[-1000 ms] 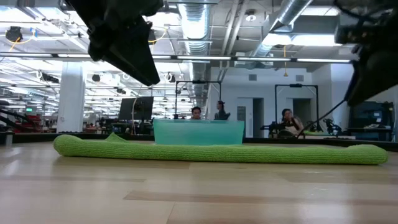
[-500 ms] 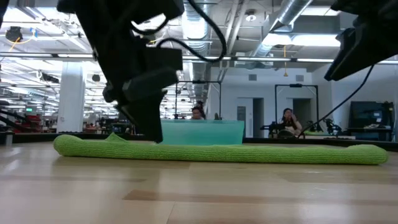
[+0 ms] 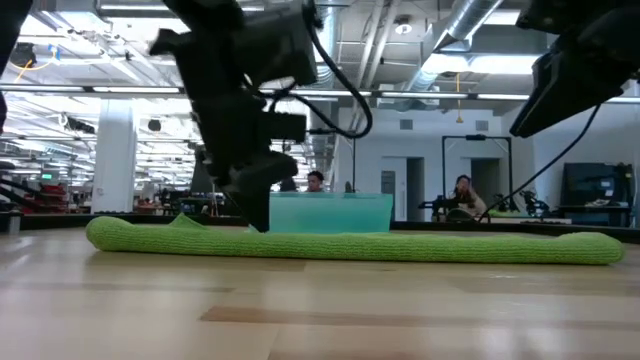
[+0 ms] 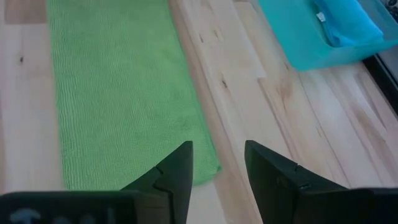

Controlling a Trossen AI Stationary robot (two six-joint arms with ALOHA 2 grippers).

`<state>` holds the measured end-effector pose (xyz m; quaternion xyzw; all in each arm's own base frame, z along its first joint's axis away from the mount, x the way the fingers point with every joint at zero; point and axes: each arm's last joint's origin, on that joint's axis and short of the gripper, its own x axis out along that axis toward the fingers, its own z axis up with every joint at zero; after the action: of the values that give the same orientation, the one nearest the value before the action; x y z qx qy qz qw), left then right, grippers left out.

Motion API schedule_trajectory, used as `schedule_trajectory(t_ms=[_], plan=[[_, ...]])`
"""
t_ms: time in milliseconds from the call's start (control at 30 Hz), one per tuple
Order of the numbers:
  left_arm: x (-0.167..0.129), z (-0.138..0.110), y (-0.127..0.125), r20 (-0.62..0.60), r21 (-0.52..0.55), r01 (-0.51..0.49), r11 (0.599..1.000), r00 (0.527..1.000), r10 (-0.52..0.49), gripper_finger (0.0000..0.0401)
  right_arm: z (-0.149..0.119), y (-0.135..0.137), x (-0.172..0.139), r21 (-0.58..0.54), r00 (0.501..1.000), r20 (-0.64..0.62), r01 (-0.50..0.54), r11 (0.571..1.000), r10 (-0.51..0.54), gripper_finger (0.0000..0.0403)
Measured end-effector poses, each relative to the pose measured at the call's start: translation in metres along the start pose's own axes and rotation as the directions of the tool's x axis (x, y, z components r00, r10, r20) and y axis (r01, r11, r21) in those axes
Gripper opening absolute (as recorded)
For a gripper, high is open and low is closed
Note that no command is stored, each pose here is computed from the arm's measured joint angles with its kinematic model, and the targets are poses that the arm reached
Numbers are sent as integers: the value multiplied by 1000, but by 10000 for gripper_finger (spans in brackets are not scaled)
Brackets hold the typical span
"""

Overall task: Roll microfiber towels into tight, uniform cylinder then place into a basket
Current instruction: Fold the green microfiber cloth

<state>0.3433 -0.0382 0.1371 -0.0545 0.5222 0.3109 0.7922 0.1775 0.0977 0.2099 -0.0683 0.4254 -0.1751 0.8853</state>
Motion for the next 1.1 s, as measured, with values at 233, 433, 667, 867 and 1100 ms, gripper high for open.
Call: schedule_trajectory(t_ms=[233, 433, 667, 867, 1100], plan=[[-1, 2, -6, -25, 35, 112, 993, 994, -111, 103, 0, 0, 0, -8, 1000, -1, 1, 1000, -1, 168], [-24, 0, -32, 55, 129, 170, 977, 983, -178, 103, 1, -1, 1, -3, 1000, -2, 5, 1000, -5, 167], [-51, 7, -41, 215, 153, -43, 987, 977, 9, 103, 1, -1, 1, -3, 1000, -2, 5, 1000, -5, 168], [-61, 9, -48, 166, 162, 63, 985, 982, -90, 103, 1, -1, 1, -3, 1000, -2, 5, 1000, -5, 167], [-43, -5, -51, 91, 196, 206, 959, 970, -227, 103, 1, -1, 1, 3, 1000, 4, 0, 1000, 0, 168]])
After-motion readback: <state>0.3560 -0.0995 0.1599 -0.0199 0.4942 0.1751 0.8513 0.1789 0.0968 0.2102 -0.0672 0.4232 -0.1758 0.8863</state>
